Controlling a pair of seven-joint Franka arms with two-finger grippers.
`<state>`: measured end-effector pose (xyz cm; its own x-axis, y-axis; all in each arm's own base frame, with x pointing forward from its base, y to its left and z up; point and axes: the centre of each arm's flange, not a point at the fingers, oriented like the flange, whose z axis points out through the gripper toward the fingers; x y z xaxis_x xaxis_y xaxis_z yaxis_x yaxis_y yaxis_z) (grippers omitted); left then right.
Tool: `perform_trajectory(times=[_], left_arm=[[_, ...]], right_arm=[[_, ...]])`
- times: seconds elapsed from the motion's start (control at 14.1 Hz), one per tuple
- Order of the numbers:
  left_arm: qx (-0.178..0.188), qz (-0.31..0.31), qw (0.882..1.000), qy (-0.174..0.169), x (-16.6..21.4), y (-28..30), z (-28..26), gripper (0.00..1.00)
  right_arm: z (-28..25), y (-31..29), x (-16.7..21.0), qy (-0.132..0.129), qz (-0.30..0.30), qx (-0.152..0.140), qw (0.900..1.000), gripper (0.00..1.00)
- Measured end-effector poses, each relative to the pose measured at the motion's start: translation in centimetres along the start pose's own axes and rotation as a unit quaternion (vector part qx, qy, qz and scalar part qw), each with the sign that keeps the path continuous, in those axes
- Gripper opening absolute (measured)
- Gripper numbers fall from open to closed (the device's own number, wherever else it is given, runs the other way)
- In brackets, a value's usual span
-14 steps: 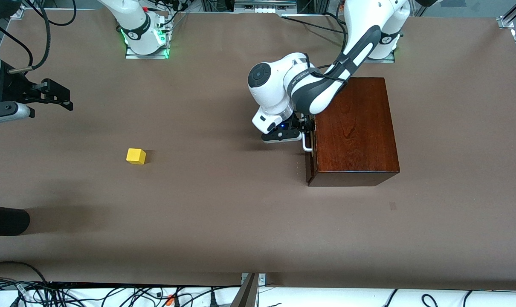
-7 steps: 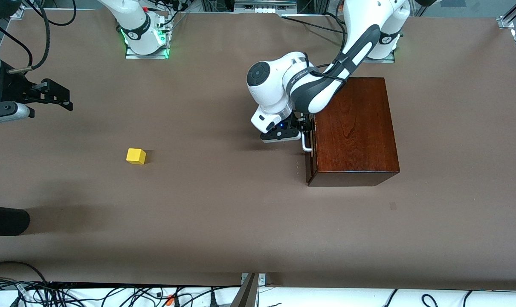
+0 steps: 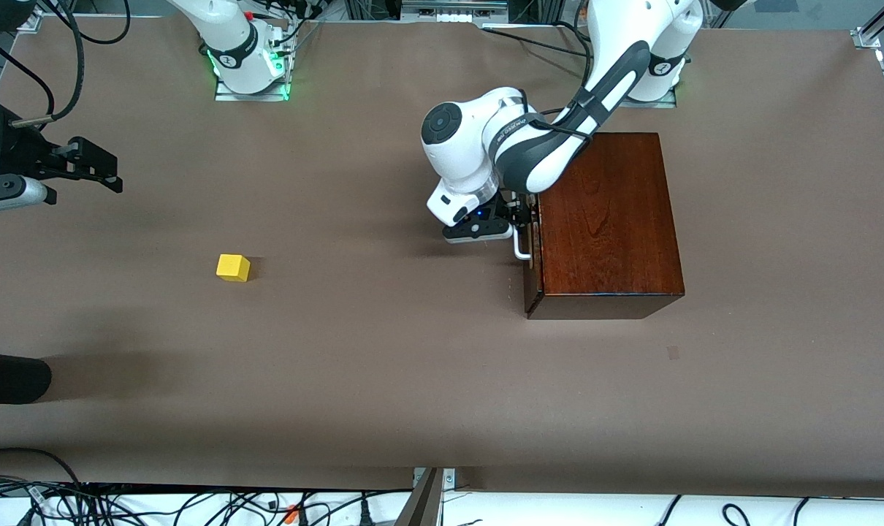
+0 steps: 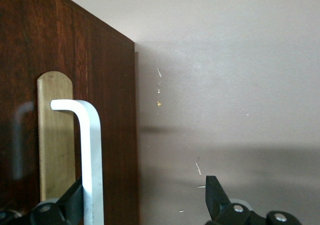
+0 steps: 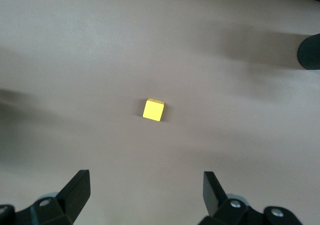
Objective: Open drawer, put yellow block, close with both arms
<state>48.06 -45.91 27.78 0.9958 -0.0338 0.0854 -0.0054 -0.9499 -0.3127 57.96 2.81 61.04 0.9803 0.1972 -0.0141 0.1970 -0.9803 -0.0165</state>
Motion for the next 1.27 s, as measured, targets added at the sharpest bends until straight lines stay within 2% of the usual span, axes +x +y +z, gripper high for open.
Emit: perform_trajectory(times=[0.78, 1.27], left_arm=[[-0.021, -0.002, 1.0, 0.013, -0.7, 1.6, -1.6, 1.0], [-0.029, -0.008, 1.0, 0.007, -0.5, 2.0, -1.8, 1.0]], right_arm=[[0.0, 0.2, 0.0, 0.0, 0.002, 0.0, 1.0, 1.0], [0.1, 0.2, 0.0, -0.001, 0.002, 0.0, 1.0, 1.0]])
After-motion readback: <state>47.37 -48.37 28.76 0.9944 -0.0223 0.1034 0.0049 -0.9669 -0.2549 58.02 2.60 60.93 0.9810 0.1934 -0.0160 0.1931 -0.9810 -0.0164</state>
